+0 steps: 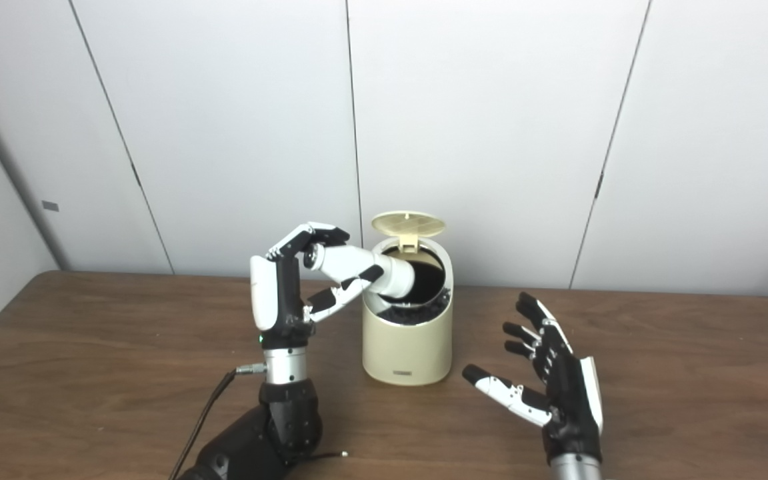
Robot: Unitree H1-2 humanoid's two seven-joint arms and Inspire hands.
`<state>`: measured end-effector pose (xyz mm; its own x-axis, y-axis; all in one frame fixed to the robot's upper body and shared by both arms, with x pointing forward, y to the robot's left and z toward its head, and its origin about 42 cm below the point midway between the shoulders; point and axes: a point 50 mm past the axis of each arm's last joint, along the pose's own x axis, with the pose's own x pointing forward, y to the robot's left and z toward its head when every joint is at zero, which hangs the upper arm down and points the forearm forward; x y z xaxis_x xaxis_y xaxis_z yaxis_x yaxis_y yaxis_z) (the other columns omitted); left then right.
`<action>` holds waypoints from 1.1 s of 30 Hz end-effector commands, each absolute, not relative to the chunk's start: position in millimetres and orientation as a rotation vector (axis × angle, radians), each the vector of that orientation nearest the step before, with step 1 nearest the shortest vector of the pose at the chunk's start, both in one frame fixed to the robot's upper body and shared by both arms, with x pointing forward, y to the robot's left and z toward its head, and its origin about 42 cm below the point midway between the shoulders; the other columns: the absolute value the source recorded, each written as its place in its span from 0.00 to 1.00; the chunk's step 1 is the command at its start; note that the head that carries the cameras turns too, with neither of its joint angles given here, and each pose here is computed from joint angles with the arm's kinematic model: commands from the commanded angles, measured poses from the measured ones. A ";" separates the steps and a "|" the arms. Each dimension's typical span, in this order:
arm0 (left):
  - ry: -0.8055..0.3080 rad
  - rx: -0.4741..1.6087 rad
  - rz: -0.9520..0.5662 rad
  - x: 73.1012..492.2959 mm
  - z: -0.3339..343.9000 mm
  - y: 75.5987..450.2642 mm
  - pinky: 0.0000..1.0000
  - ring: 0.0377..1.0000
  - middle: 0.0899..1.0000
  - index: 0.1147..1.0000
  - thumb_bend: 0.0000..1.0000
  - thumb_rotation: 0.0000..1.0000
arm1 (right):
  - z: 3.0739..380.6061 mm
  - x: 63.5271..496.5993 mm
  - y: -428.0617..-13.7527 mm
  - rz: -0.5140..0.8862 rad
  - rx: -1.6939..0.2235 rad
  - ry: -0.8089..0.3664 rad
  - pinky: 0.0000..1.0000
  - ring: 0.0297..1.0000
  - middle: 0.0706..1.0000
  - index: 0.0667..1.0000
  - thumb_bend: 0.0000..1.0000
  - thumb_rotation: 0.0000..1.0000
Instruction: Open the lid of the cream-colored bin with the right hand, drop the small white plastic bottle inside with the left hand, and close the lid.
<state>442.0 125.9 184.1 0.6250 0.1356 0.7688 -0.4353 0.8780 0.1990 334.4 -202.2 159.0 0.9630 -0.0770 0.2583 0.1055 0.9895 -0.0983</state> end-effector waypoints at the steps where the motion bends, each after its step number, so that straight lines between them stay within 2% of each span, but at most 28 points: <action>1: -0.950 0.373 0.344 455.5 215.9 121.7 0.36 0.39 0.41 0.45 0.48 0.00 | 177.9 337.8 -195.9 -0.084 -0.110 -0.331 0.71 0.78 0.87 0.85 0.75 0.20; 11: -0.983 0.412 0.307 463.6 226.5 118.9 0.35 0.39 0.41 0.46 0.48 0.00 | 178.3 338.4 -190.4 -0.070 -0.093 -0.333 0.71 0.77 0.87 0.85 0.74 0.17; 18: -0.922 0.453 0.241 470.5 225.7 118.0 0.37 0.40 0.41 0.46 0.48 0.00 | 180.0 337.4 -187.7 -0.068 -0.104 -0.337 0.67 0.75 0.85 0.83 0.74 0.16; 20: -0.890 0.493 0.205 473.6 223.6 117.7 0.35 0.43 0.48 0.46 0.47 0.00 | 180.3 337.0 -187.3 -0.066 -0.108 -0.337 0.67 0.75 0.85 0.83 0.74 0.16; 22: -0.854 0.516 0.196 474.8 222.2 117.3 0.43 0.54 0.63 0.44 0.51 0.04 | 180.5 336.8 -187.3 -0.065 -0.109 -0.337 0.69 0.76 0.86 0.84 0.73 0.16; 23: -0.832 0.525 0.198 474.7 221.3 117.1 0.49 0.61 0.69 0.56 0.65 0.02 | 180.6 336.8 -187.5 -0.066 -0.110 -0.337 0.69 0.76 0.86 0.84 0.73 0.16; 25: -0.807 0.536 0.201 474.1 220.2 117.0 0.57 0.70 0.77 0.67 0.77 0.00 | 180.7 336.8 -188.0 -0.069 -0.111 -0.335 0.69 0.76 0.85 0.84 0.73 0.16; 28: -0.796 0.538 0.205 472.4 219.7 117.0 0.61 0.74 0.81 0.70 0.78 0.00 | 180.7 337.0 -189.0 -0.068 -0.106 -0.336 0.70 0.77 0.86 0.84 0.73 0.15; 33: -0.798 0.544 0.202 470.8 218.5 118.3 0.61 0.76 0.82 0.71 0.76 0.00 | 181.0 336.0 -189.2 -0.067 -0.104 -0.331 0.70 0.77 0.86 0.84 0.73 0.16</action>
